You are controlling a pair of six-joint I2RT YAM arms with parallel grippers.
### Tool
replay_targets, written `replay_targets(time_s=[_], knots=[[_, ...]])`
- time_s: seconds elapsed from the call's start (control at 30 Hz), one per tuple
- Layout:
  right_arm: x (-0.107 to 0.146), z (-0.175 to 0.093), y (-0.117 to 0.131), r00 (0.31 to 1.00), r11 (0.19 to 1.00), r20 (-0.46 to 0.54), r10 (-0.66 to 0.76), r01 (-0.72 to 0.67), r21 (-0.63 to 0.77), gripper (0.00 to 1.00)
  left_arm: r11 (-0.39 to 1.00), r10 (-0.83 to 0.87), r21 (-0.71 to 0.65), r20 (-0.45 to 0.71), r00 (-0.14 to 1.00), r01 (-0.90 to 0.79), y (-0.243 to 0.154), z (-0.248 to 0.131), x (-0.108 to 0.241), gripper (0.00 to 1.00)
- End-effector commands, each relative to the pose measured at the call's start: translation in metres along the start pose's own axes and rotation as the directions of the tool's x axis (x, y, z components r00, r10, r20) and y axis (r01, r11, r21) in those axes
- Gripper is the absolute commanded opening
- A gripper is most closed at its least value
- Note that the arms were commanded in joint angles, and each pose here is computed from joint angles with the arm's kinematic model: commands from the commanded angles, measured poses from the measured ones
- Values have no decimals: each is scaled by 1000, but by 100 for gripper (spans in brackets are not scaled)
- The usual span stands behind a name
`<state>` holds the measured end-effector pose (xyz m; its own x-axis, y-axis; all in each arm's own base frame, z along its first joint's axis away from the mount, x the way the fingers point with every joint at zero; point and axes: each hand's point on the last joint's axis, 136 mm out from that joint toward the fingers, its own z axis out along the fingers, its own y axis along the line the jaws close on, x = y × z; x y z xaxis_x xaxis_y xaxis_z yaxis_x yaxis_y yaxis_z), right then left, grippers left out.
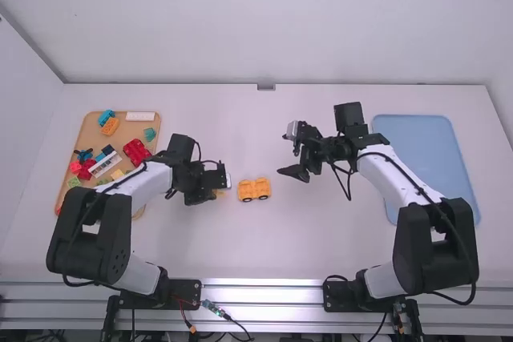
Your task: Assemble lego blocks to make yellow taxi
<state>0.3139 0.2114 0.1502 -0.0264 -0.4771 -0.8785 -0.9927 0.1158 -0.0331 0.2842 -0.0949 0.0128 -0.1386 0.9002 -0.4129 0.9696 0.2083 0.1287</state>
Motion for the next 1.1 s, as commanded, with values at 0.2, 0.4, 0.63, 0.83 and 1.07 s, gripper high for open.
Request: replay_targets(time_s=[0.2,0.4,0.63,0.83,1.07], knots=[[-7,6,3,998,999,-41,-41,42,13,99,999,-41,19,35,999,41,-7,11,-1,16],[-6,7,3,998,999,-48,-41,41,11,99,996,-68,60,13,998,67,-13,24,7,18],[-3,2,-1,999,999,-48,-23,25,25,99,994,-94,55,-18,995,95,-11,28,13,23],[-3,3,0,999,999,-48,-26,27,24,99,993,-121,-4,-125,985,122,-2,26,32,23],[-2,2,0,998,999,-52,-24,25,23,99,997,-59,33,-146,987,65,-10,25,36,41]])
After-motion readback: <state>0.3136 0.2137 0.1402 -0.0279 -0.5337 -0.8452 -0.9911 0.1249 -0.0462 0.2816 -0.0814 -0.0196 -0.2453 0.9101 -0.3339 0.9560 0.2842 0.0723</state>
